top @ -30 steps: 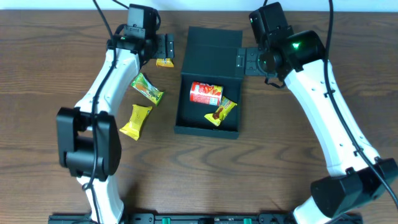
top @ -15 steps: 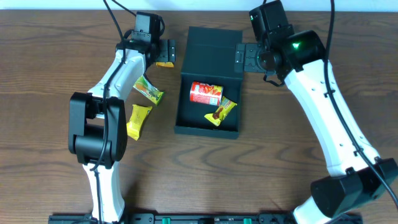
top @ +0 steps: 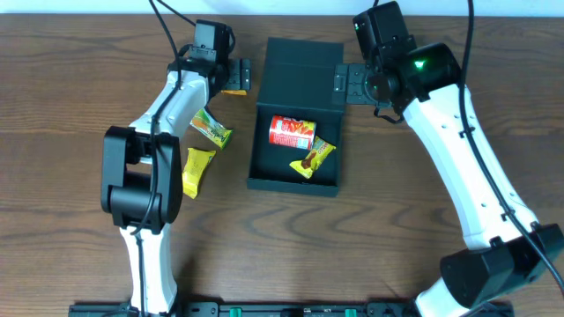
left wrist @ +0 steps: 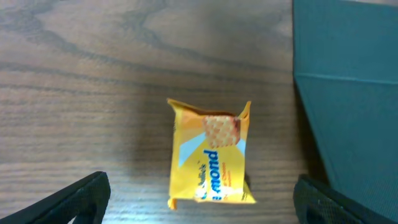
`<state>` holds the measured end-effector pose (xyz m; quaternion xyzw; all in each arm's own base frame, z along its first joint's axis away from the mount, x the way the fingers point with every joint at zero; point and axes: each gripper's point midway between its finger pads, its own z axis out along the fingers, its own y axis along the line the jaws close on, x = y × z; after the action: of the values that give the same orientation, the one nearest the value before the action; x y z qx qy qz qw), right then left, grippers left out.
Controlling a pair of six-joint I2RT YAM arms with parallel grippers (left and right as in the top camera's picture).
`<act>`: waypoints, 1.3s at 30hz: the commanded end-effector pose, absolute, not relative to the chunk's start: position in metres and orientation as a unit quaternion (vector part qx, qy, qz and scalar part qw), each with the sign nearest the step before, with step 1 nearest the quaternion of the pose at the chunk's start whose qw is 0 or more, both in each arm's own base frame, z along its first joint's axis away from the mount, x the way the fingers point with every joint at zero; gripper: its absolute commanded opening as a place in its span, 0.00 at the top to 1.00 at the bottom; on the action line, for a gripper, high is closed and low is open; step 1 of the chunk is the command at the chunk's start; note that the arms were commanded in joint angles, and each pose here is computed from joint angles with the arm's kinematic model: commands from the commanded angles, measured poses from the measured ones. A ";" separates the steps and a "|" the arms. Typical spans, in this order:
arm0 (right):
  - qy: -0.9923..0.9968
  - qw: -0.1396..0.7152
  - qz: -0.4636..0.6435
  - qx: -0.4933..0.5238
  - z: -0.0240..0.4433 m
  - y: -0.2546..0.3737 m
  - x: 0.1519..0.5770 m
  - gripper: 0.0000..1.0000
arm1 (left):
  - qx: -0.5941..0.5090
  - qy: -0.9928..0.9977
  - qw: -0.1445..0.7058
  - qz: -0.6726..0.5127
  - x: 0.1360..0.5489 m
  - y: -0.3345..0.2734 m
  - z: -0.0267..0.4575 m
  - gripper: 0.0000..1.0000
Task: Pack container
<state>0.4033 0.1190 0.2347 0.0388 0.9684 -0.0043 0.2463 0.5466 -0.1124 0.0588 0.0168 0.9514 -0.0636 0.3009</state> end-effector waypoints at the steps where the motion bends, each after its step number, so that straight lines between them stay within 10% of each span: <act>1: 0.969 0.244 -0.007 0.047 0.235 0.115 0.403 0.01 | 0.023 0.955 0.289 -0.068 0.548 -0.122 0.038 0.05; 14: 0.973 0.227 -0.014 0.046 0.231 0.112 0.395 0.01 | 0.028 0.955 0.289 -0.065 0.552 -0.129 0.018 0.00; 39: 0.974 0.223 -0.016 0.045 0.230 0.111 0.393 0.01 | 0.019 0.955 0.292 -0.042 0.554 -0.120 0.017 0.46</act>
<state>0.3925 0.1149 0.2294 0.0365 0.9741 -0.0144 0.2228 0.5508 -0.1240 0.0219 0.0235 0.9545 -0.0549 0.2922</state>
